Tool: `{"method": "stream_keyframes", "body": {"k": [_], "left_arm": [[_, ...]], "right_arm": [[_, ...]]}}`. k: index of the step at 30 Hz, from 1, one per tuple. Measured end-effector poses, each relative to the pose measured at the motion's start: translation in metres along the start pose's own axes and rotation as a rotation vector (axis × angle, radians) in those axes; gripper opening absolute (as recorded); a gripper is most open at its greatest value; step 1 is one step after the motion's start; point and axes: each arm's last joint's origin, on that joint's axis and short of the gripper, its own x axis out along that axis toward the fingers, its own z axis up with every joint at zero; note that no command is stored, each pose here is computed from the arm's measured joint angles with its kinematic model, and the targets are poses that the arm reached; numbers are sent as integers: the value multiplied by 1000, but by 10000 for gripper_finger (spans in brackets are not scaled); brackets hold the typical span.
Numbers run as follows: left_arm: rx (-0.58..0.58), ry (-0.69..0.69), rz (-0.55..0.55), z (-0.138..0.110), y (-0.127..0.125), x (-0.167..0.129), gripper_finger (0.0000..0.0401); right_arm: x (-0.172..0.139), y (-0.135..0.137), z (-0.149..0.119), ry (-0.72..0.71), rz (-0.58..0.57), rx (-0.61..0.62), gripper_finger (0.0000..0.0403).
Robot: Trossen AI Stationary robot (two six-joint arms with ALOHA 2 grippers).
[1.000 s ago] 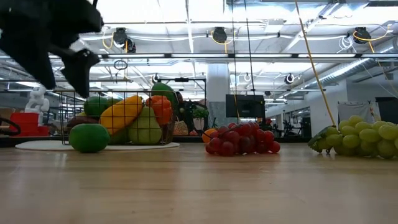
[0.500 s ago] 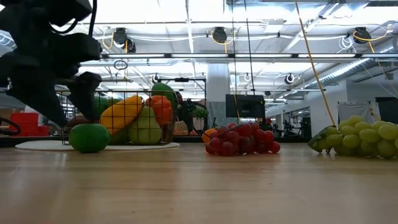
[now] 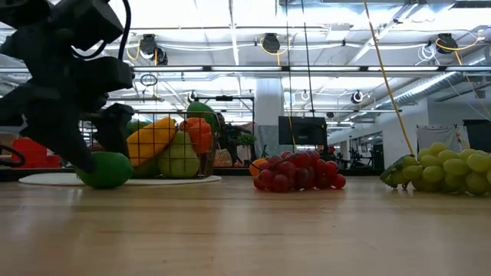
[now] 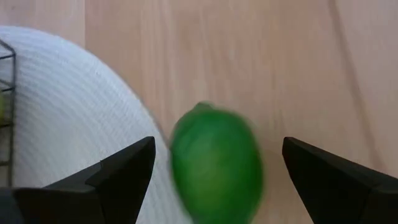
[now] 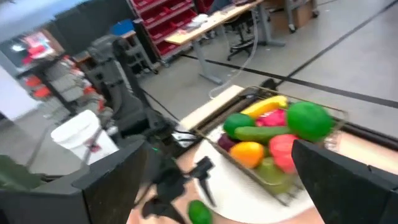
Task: Build produce basket
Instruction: Put the lime into the wired basket
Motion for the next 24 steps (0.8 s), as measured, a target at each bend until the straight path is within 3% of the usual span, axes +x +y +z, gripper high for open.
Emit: {"method": "stream_keyframes", "body": {"k": [5,14,19,24], "left_arm": [[-12,18,-12,-2,0,1,329],[-78,46,-10,-3,0,0,229],[-186,35,-54,16,-1,-10,185],[-255,-18,-62,49,0,-29,180]], "right_arm": [[-11,-19,14,10,-62,-39,391],[-28,-53,41,-14,-171,-131,391],[-38,-69,54,-40,-221,-182,391],[-41,-84,64,-51,-290,-267,391]]}}
